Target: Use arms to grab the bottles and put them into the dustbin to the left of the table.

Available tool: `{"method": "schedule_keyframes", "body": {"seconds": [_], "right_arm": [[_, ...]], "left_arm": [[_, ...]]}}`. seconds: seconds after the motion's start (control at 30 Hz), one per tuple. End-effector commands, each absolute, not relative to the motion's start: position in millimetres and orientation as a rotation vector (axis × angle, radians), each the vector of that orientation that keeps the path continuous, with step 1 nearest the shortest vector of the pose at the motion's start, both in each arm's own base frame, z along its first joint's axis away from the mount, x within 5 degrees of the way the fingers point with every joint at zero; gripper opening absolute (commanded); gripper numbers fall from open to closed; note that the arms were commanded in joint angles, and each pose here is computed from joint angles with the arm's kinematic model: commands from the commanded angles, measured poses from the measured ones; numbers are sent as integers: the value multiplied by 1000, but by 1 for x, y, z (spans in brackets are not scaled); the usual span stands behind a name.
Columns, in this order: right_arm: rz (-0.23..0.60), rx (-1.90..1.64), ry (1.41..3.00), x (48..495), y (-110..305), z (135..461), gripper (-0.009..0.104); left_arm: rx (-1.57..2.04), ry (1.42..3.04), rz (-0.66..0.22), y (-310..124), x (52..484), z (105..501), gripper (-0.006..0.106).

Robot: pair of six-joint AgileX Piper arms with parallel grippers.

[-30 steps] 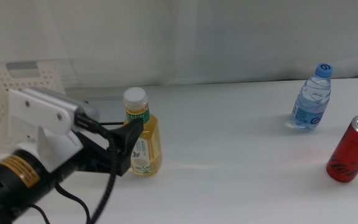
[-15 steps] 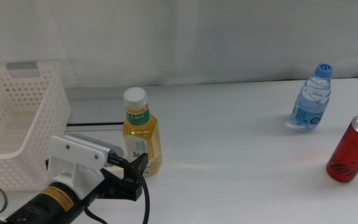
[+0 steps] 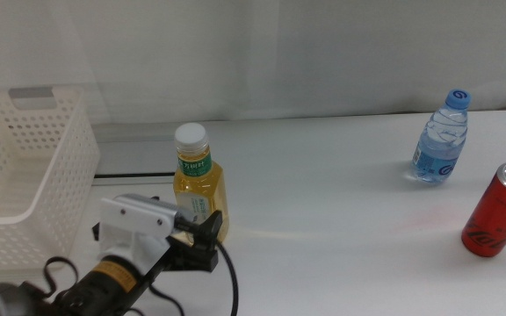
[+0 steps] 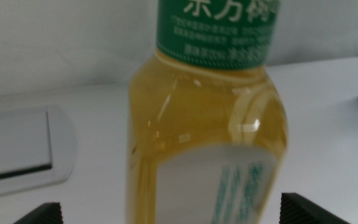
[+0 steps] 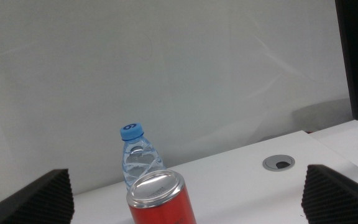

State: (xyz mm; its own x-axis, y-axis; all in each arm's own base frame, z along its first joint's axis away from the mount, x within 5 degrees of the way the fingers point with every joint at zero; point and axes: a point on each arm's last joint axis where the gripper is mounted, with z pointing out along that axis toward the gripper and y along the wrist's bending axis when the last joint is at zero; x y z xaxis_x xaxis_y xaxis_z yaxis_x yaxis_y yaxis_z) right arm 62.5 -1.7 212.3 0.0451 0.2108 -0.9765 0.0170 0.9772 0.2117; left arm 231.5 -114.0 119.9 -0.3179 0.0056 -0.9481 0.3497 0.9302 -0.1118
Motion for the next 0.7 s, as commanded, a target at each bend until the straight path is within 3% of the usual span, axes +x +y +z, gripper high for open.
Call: {"method": "schedule_keyframes", "body": {"seconds": [0.0,0.37,0.47,0.57,0.67], "right_arm": [[139,188,1554,63,-2,199,103],[139,189,1554,63,-2,199,103],[139,189,1554,63,-2,199,103],[139,189,1554,63,-2,199,103],[139,189,1554,63,-2,199,103]], "left_arm": [[226,1831,-397,-122,242,121,91],[188,1884,-394,-140,277,114,90],[160,1910,-408,-141,280,112,85],[131,1918,-405,-140,281,112,69],[111,1922,-399,-139,282,112,32]]}}
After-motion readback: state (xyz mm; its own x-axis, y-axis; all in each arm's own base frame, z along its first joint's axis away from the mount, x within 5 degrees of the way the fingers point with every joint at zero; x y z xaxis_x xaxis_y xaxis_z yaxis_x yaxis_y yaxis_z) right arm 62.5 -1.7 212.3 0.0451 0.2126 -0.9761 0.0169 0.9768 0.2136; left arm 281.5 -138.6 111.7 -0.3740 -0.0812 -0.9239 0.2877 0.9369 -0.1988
